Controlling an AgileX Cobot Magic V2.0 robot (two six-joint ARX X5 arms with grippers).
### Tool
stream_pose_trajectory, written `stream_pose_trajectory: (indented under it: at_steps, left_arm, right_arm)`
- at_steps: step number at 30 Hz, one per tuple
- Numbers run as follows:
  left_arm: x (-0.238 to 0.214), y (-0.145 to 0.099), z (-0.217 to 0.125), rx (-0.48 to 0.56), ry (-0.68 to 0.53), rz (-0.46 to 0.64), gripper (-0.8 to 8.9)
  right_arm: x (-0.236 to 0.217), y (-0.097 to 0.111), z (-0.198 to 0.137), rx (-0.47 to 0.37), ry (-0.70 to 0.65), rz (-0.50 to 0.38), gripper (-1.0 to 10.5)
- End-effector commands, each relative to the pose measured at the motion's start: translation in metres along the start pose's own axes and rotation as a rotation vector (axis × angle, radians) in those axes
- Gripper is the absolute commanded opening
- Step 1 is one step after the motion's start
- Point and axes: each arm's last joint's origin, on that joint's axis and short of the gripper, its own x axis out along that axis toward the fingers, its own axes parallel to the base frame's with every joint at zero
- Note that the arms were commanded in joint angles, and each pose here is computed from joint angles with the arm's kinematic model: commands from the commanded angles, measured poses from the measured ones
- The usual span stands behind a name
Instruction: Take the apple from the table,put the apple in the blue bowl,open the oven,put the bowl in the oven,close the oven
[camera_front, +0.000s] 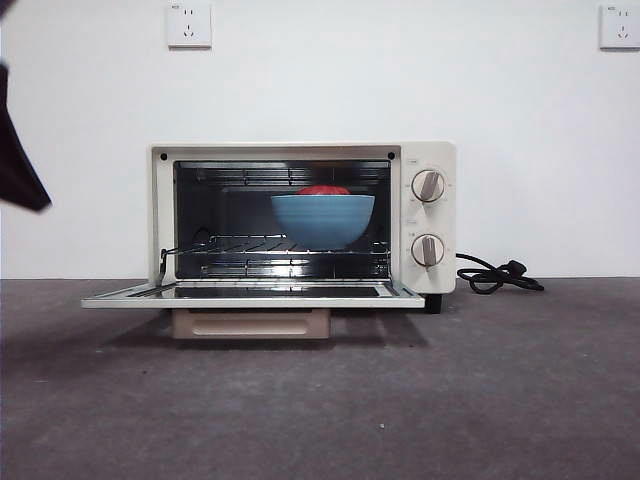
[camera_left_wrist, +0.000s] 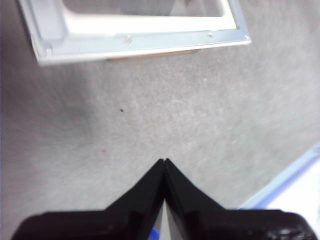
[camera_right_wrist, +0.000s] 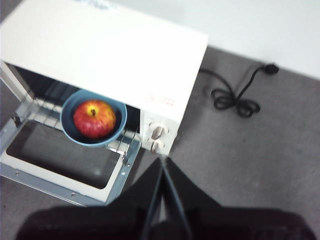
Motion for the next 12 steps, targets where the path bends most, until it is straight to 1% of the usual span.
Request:
stream_pose_trajectory:
  at_steps: [1, 4, 6, 8, 12]
  left_arm:
    - [0.012, 0.018, 0.005, -0.080, 0.024, -0.075, -0.08]
    - [0.025, 0.035, 0.012, -0.133, 0.037, -0.106, -0.08]
    - [0.032, 0.046, 0.015, -0.173, 0.039, -0.100, -0.08]
    - [0.040, 0.056, 0.016, -0.205, 0.049, -0.095, -0.08]
    - [0.052, 0.069, 0.017, -0.240, 0.065, -0.088, -0.08]
  right_arm:
    - [-0.012, -0.003, -0.004, -0.046, -0.013, 0.007, -0.1]
    - [-0.023, -0.005, -0.010, -0.066, -0.025, 0.033, -0.1]
    - [-0.027, -0.006, -0.014, -0.075, -0.024, 0.053, -0.1]
    - [-0.030, -0.007, -0.019, -0.088, -0.017, 0.056, 0.0]
    - [-0.031, -0.007, -0.033, -0.097, 0.011, 0.057, 0.0]
